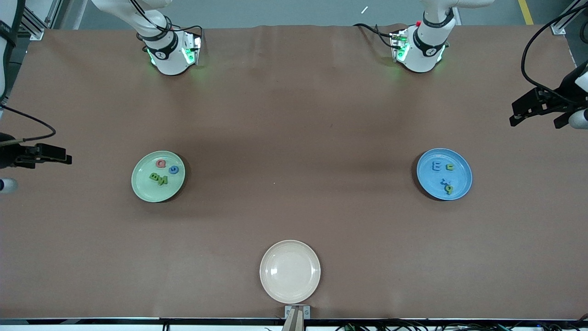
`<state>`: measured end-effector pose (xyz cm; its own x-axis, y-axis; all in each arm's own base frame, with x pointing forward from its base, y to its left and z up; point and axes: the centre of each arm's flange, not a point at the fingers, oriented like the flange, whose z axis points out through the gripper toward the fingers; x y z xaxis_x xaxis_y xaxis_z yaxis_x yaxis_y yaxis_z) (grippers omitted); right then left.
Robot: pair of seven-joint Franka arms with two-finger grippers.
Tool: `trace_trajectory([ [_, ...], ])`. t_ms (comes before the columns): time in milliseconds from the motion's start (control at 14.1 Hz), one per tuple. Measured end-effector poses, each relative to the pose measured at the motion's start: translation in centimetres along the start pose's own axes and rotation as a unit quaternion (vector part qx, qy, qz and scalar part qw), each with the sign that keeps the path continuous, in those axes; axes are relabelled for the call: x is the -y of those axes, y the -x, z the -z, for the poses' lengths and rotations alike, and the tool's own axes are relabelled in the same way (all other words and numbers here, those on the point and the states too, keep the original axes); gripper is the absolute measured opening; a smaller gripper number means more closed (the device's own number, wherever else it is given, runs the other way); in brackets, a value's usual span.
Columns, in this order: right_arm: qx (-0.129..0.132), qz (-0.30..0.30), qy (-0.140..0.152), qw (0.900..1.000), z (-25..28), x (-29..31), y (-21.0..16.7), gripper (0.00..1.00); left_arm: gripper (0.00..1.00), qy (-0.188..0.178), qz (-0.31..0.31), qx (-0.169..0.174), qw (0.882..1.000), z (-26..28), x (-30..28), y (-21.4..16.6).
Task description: Sort upper and lower case letters into plates
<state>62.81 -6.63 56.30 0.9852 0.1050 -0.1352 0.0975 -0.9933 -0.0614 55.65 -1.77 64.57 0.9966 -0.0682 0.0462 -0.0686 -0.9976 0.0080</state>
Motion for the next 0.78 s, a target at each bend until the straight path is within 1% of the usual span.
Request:
trace_trajectory([
  [142,-0.006,-0.003,-0.003,1.000,1.0,-0.2,1.1,1.00,1.00,0.000,0.002,0.001,1.000,0.0,0.2,0.0],
  [356,-0.008,-0.015,-0.015,1.000,1.3,0.1,2.6,1.00,1.00,0.000,0.003,0.006,1.000,-0.1,0.3,0.1],
  [640,-0.009,-0.019,-0.003,1.000,2.1,2.4,3.8,1.00,1.00,0.000,0.002,0.007,1.000,-0.1,0.3,0.2],
  [783,-0.016,-0.021,-0.002,1.000,2.3,2.3,4.5,1.00,1.00,0.000,0.003,0.007,1.000,-0.1,0.3,0.2],
])
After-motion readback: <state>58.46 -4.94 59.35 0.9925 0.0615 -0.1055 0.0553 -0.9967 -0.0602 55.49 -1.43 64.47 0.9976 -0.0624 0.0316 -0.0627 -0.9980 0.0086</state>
